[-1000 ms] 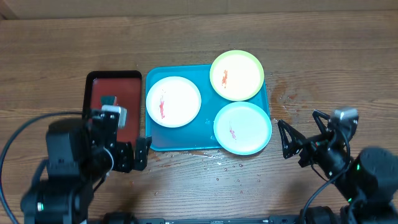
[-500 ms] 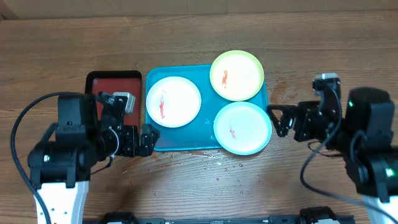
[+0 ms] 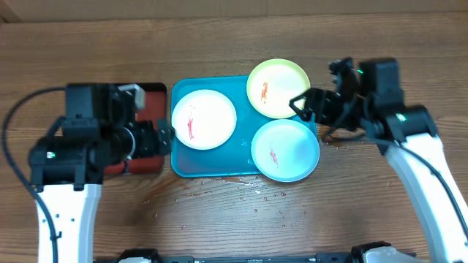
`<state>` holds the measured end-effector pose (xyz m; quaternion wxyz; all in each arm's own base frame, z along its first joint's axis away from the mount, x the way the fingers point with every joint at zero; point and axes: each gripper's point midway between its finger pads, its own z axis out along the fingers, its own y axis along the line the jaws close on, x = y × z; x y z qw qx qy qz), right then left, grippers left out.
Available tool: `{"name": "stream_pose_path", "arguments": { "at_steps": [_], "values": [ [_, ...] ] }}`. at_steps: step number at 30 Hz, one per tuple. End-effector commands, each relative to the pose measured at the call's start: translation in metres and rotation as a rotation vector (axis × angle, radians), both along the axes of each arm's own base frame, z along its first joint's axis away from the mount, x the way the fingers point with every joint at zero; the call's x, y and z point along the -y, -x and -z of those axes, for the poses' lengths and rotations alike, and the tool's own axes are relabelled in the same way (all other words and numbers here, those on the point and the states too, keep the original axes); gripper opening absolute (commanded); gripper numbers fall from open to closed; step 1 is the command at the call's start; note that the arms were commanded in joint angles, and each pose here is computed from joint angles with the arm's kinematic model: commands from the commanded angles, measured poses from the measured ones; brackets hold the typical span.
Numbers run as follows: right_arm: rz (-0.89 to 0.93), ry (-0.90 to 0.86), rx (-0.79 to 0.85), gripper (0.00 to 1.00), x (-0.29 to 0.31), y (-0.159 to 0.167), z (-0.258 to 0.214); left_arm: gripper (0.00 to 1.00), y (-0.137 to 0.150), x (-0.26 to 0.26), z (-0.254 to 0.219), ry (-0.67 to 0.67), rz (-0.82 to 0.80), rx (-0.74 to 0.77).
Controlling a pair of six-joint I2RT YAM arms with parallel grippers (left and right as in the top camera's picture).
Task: Clean dirty plates on tray and stack at the side
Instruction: 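Move right gripper to the white plate rim and grasp it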
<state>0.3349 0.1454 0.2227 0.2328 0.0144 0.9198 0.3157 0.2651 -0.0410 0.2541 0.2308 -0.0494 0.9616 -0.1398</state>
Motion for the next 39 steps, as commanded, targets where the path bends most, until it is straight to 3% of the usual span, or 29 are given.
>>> {"name": "stream_pose_path", "arguments": {
  "at_steps": [1,5,11,22,27,39],
  "values": [
    [0.028,0.072,0.026,0.75,-0.018,-0.028,-0.011,0.94,-0.013,-0.039,-0.033,-0.125,-0.234,0.03],
    [0.034,0.16,0.028,0.74,-0.046,-0.049,-0.002,0.94,-0.013,-0.062,-0.041,-0.227,-0.329,-0.041],
    [0.05,0.229,-0.012,0.63,-0.09,-0.063,0.038,0.98,-0.023,-0.087,-0.029,-0.375,-0.38,-0.125],
    [0.026,0.302,-0.096,0.53,-0.14,-0.068,0.127,1.0,-0.053,-0.082,-0.009,-0.354,-0.36,-0.147],
    [0.071,0.333,-0.155,0.41,-0.141,-0.072,0.166,1.0,-0.054,-0.083,-0.006,-0.361,-0.357,-0.155],
    [0.096,0.354,-0.172,0.28,-0.143,-0.081,0.206,1.0,-0.067,-0.087,-0.01,-0.373,-0.375,-0.105]
  ]
}}
